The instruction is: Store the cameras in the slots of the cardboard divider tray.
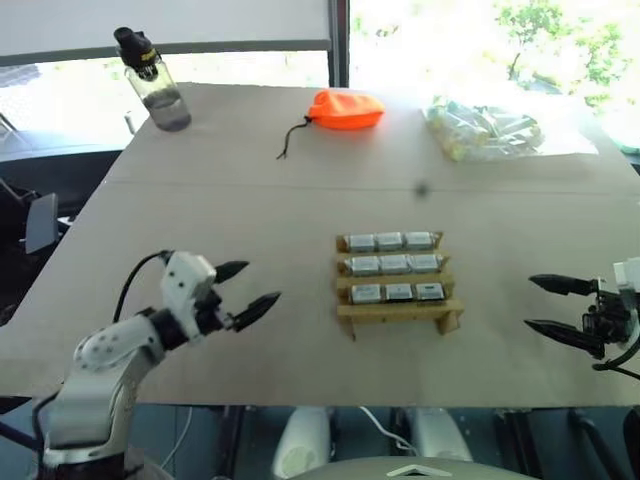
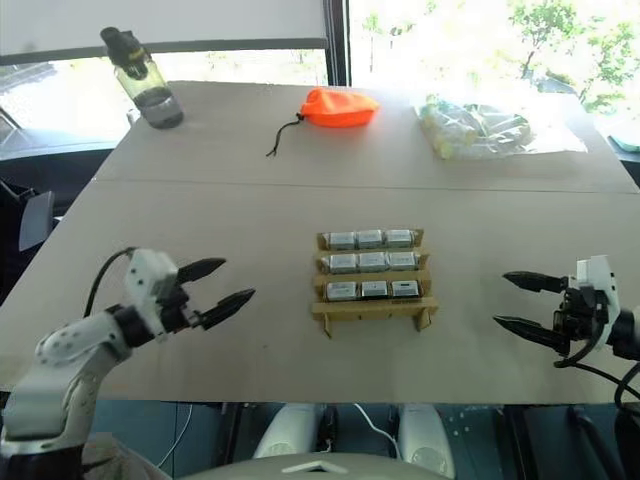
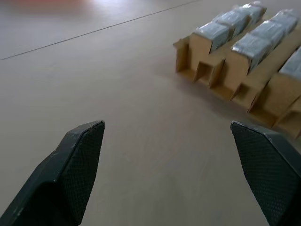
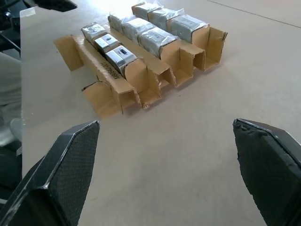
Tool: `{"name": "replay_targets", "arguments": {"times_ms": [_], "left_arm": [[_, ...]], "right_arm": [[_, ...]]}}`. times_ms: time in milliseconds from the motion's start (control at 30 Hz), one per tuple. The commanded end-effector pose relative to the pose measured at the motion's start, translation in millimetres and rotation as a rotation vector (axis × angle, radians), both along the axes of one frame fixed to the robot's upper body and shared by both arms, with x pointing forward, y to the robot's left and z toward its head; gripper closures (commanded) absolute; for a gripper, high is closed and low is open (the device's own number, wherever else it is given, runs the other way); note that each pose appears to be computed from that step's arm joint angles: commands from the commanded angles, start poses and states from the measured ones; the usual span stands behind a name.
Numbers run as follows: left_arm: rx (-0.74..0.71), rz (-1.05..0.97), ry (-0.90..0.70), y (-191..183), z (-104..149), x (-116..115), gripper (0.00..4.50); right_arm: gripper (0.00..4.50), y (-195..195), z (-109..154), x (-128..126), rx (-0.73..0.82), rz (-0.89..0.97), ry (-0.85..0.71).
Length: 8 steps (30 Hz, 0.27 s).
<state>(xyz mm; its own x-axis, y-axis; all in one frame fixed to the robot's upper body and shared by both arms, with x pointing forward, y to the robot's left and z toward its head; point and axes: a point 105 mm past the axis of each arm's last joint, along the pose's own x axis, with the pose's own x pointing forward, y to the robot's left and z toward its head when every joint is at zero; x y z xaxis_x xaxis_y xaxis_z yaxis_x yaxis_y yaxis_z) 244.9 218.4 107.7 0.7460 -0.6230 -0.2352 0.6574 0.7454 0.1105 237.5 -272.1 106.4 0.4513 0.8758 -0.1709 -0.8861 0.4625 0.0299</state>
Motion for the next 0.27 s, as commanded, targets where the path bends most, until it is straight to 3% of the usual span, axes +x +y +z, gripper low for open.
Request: {"name": "replay_targets", "arguments": {"times_ms": [33, 267], "left_arm": [[0.009, 0.005, -0.035, 1, -7, -12, 0.05], [-0.017, 0.004, -0.049, -11, -11, -18, 0.05]], "right_arm": [[0.00, -5, -2, 3, -0.006, -0.025, -0.047], [0.00, -6, -12, 1, -0.015, -0.038, -0.052]]}}
